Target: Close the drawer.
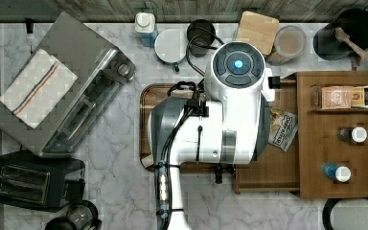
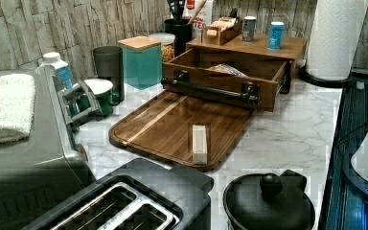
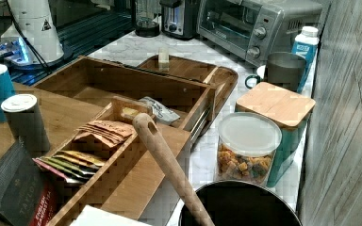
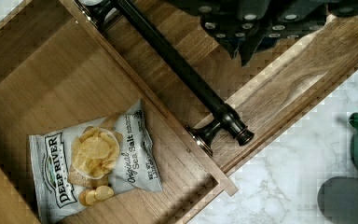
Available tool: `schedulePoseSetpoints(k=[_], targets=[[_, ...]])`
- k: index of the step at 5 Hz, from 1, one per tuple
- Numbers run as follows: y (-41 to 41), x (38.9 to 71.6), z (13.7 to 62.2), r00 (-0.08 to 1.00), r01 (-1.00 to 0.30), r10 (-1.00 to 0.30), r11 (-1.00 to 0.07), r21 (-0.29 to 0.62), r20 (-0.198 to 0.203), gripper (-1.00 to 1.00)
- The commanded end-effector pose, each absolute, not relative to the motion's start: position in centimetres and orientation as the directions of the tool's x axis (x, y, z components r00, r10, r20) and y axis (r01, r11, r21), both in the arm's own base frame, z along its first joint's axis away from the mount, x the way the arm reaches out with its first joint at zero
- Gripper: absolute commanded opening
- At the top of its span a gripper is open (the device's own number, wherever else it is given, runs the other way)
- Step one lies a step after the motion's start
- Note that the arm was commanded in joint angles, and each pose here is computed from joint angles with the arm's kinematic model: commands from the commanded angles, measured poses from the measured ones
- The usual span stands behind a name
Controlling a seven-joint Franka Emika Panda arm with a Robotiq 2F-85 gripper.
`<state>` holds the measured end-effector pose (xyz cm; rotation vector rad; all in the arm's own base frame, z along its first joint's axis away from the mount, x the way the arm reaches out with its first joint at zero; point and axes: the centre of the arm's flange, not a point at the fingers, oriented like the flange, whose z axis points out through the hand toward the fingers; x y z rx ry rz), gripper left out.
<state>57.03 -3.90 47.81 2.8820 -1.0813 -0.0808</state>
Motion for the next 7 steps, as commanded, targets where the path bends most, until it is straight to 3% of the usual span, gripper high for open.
schedulePoseSetpoints(k=[1, 2, 3, 4, 6, 7], targets=[[-4.3, 57.0, 47.7, 0.750, -0.657, -0.661, -0.749, 0.085, -0.024, -1.00], [-2.3, 56.0, 46.7, 0.821, -0.569, -0.570, -0.819, 0.078, -0.001, -1.00], [-0.4, 54.3, 45.6, 0.915, -0.398, -0.396, -0.917, 0.021, 0.083, -1.00], [2.4, 54.4, 45.4, 0.918, -0.387, -0.385, -0.922, 0.009, 0.093, -1.00], [7.1, 53.3, 42.5, 0.972, -0.190, -0.187, -0.982, 0.014, 0.140, -1.00], [7.4, 52.2, 39.6, 0.984, -0.144, -0.138, -0.988, 0.057, 0.111, -1.00]])
